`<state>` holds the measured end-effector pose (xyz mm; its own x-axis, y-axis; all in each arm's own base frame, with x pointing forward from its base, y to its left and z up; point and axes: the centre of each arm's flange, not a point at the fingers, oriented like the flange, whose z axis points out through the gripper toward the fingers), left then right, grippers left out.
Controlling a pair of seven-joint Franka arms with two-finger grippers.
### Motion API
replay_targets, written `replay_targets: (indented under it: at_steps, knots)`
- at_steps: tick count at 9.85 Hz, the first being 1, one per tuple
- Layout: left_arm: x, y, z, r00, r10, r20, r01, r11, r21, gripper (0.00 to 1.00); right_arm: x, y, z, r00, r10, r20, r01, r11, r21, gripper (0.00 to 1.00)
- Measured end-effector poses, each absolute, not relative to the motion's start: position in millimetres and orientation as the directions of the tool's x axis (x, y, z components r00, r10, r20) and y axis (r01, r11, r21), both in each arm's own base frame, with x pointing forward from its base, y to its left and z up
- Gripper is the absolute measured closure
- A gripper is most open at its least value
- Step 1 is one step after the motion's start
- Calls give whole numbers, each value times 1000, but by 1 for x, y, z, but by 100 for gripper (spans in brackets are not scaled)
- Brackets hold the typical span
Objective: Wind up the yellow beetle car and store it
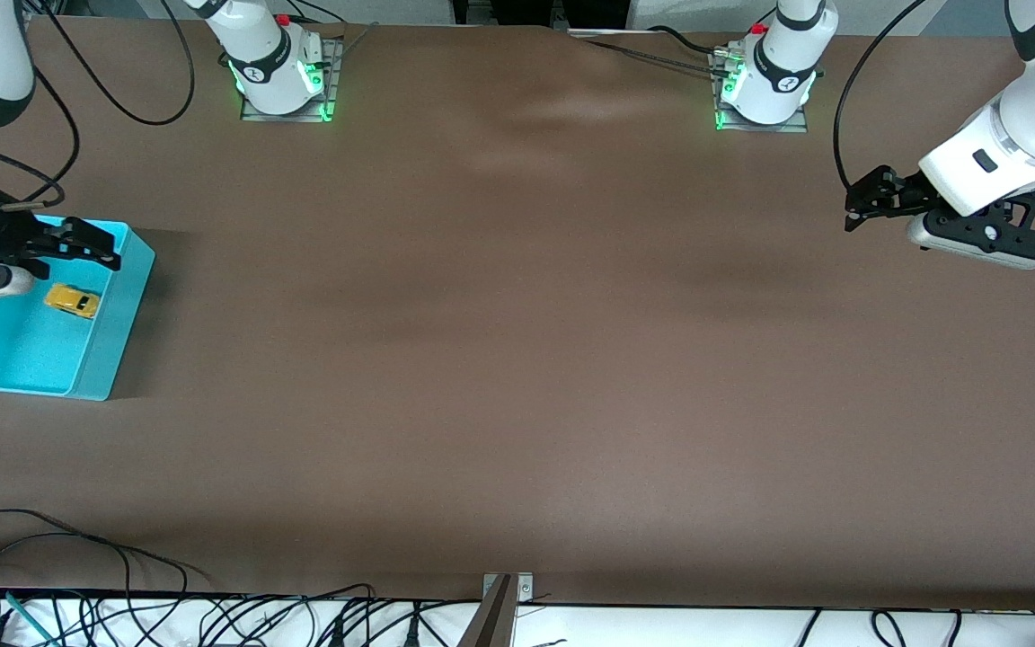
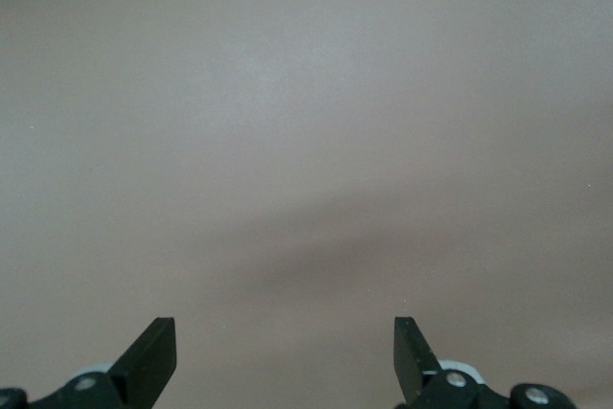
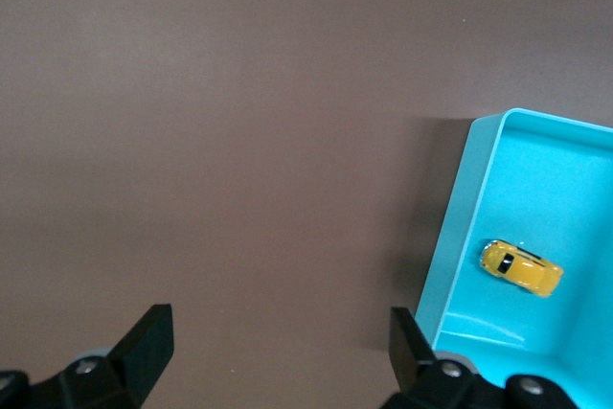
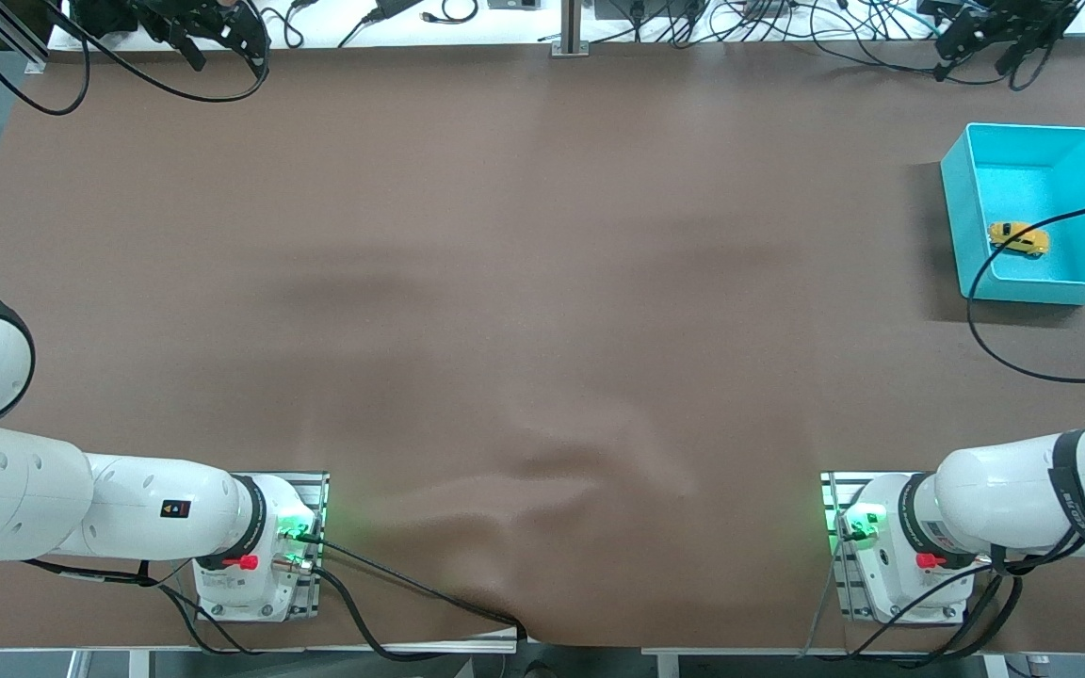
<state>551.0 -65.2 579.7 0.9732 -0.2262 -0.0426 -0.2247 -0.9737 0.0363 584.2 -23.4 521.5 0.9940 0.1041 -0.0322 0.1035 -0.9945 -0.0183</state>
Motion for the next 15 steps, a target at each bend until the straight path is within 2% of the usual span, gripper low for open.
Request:
replay_targets:
  at_steps: [3,7,15]
  knots:
    - [551,-65,580,973,-226,-43,-225,-974,36,0,570,-14,542,999,-11,-47,-9,-999,48,0]
    - [551,-65,580,973,-226,-43,-225,-974,36,0,549,-19,570,996,-70,-52,-67,-996,62,0]
    - [551,-65,580,973,-227,-43,-225,-974,36,0,549,-19,576,991,-131,-38,-128,-990,64,0]
